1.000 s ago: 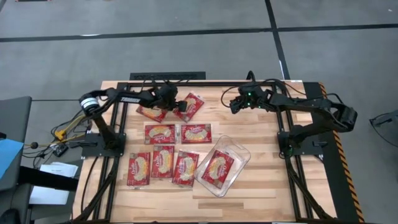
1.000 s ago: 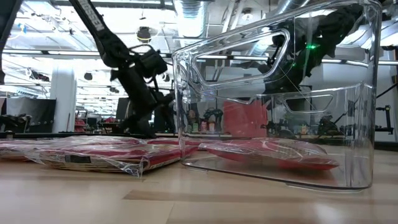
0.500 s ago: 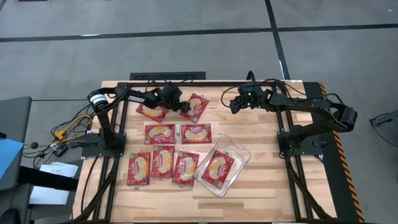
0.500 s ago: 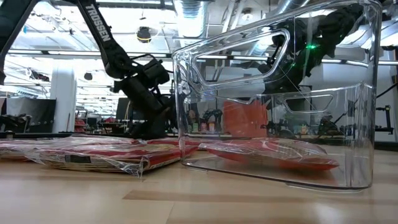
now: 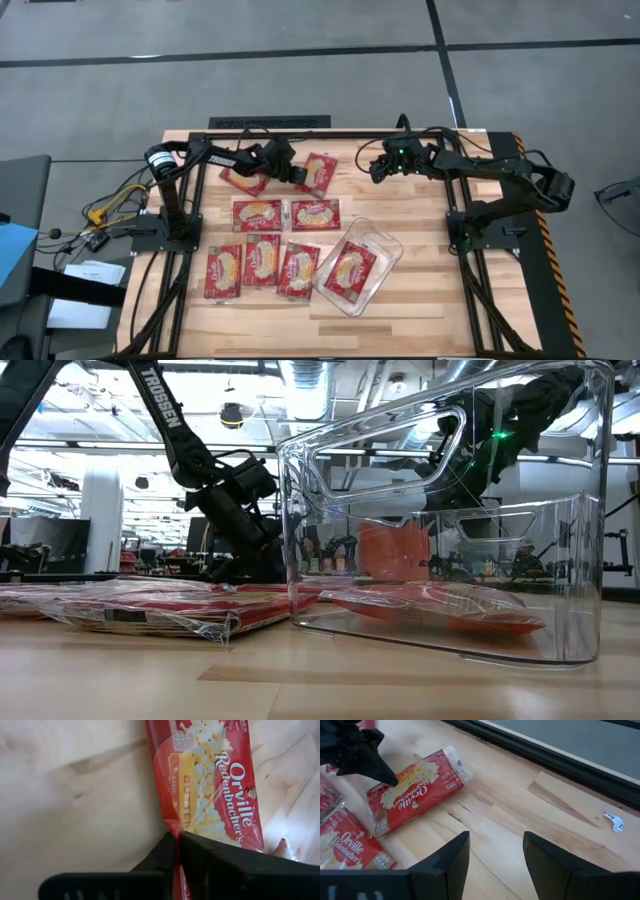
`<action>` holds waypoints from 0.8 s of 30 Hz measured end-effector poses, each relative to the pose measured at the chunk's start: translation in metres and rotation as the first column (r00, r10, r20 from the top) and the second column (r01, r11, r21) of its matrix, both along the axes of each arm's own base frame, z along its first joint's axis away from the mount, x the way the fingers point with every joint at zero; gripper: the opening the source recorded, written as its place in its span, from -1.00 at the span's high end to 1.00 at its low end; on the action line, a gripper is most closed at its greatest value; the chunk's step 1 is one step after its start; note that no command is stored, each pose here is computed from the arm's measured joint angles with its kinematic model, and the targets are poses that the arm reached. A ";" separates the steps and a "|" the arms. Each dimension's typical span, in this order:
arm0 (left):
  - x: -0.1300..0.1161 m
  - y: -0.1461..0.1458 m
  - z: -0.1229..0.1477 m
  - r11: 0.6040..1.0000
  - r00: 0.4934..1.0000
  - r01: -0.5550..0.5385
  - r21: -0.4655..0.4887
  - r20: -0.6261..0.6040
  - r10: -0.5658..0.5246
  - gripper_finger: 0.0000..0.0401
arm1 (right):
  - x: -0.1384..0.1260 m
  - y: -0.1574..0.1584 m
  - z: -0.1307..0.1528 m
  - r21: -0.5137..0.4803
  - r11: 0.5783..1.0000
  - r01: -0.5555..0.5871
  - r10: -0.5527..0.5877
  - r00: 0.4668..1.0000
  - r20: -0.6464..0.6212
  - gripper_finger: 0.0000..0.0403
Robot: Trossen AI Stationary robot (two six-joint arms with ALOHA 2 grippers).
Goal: Sort popcorn bags into baskets
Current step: Put the red popcorn packet into the transparent bin
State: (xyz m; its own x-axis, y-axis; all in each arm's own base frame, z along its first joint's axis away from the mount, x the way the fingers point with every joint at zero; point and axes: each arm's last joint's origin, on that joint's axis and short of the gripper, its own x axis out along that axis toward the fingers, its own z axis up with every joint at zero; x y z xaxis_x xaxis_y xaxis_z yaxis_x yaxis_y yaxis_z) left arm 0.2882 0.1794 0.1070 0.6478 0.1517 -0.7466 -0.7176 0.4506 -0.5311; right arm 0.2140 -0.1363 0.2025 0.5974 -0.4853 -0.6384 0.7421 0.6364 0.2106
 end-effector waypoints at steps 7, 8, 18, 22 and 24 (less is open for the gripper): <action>0.001 -0.005 0.016 0.997 0.996 0.003 -0.074 0.086 0.004 1.00 | -0.004 0.002 0.009 -0.012 1.000 -0.013 0.013 0.999 0.039 -0.03; 0.002 -0.007 0.022 0.997 0.995 0.002 -0.072 0.100 0.006 1.00 | -0.006 0.002 0.012 -0.021 1.000 -0.011 0.012 0.999 0.048 -0.02; -0.003 -0.022 0.095 0.998 0.950 -0.044 0.038 0.310 0.030 1.00 | -0.027 0.003 0.044 -0.107 0.994 0.038 -0.020 0.987 0.160 0.12; -0.007 -0.035 0.120 0.997 0.926 -0.056 0.060 0.377 0.029 1.00 | -0.032 0.006 0.049 -0.116 0.993 0.038 -0.018 0.985 0.173 0.17; -0.009 -0.043 0.132 0.997 0.910 -0.055 0.061 0.413 0.025 1.00 | -0.034 0.007 0.050 -0.115 0.993 0.038 -0.018 0.985 0.171 0.19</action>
State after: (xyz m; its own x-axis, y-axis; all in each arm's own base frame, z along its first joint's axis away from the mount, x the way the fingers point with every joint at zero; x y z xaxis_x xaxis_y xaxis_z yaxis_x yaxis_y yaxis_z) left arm 0.2794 0.1367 0.2393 0.8874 0.2262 -0.4016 -0.4605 0.4728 -0.7512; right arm 0.1805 -0.1292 0.2528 0.6773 -0.5685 -0.4670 0.7197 0.6437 0.2602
